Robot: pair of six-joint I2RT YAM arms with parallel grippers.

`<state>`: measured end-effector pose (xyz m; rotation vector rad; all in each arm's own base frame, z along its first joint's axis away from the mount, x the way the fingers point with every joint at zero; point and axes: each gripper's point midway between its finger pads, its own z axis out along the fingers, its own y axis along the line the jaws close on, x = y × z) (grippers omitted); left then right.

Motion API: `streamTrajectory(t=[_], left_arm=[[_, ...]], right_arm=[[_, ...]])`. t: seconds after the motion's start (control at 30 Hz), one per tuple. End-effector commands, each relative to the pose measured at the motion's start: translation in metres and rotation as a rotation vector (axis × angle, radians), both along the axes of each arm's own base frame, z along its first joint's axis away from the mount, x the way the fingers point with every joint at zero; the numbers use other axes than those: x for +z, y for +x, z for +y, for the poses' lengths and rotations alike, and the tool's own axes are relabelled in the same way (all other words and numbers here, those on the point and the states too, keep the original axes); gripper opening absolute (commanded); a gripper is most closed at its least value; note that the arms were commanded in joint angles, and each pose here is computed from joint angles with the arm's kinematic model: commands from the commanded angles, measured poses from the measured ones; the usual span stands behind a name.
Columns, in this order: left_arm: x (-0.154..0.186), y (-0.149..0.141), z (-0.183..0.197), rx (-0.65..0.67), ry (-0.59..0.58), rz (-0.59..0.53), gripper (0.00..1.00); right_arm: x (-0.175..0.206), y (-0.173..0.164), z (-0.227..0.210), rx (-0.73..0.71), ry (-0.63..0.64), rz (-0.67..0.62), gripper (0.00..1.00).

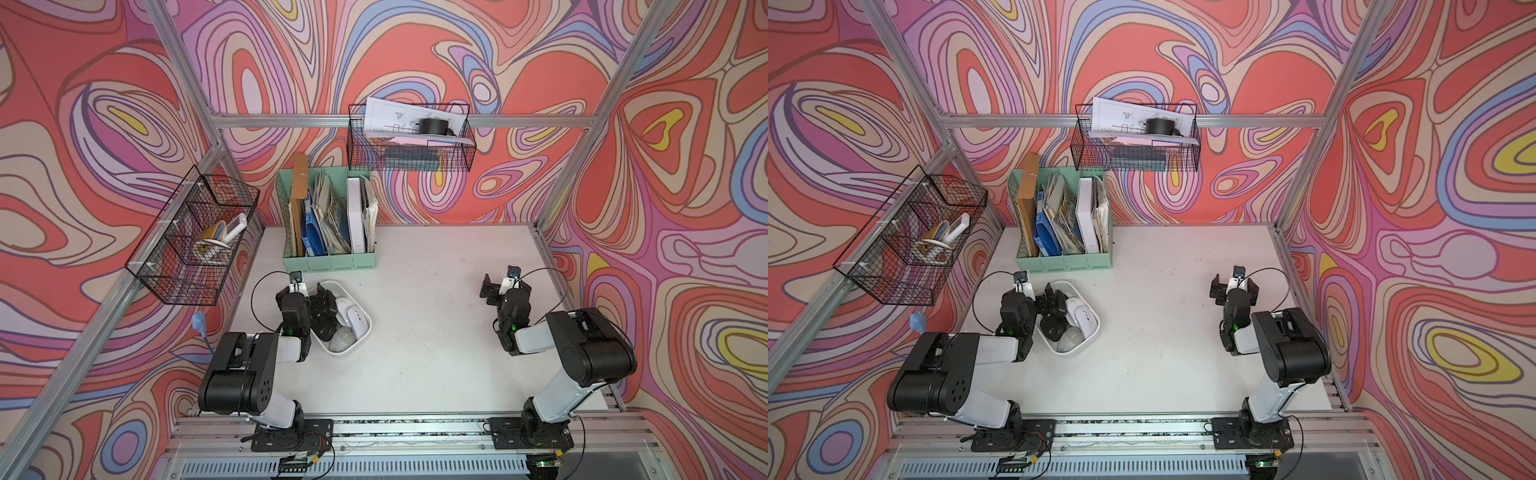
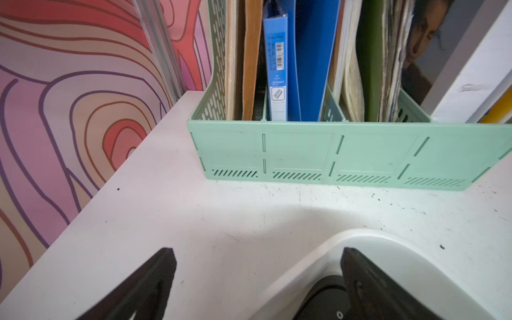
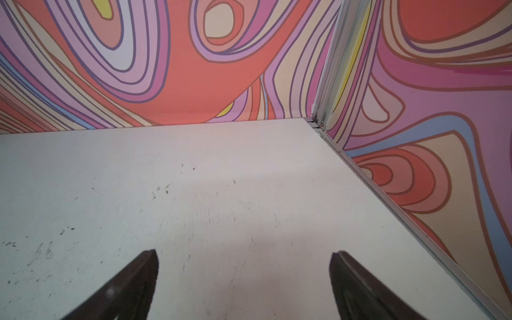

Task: Put the mouse in the storage box
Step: Reset both arms

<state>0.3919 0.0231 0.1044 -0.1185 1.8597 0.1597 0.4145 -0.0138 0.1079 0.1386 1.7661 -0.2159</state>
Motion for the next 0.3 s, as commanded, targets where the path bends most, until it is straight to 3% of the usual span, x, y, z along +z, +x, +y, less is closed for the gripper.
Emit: streamTrajectory(t=[0.0,0.27], left_arm=[[-0.0128,-0.0029,-0.0007,-0.001,0.029,0.055,0.98],[-0.0129,-0.0042,0.0038,0.028,0.028,0.054,0.98]], right_arm=[[-0.0013,0.0018,-0.0045,-0.018,0.007,0.001,0.98],[-0.0022,0.0022,-0.0048,-0.021,0.009,0.006,0.98]])
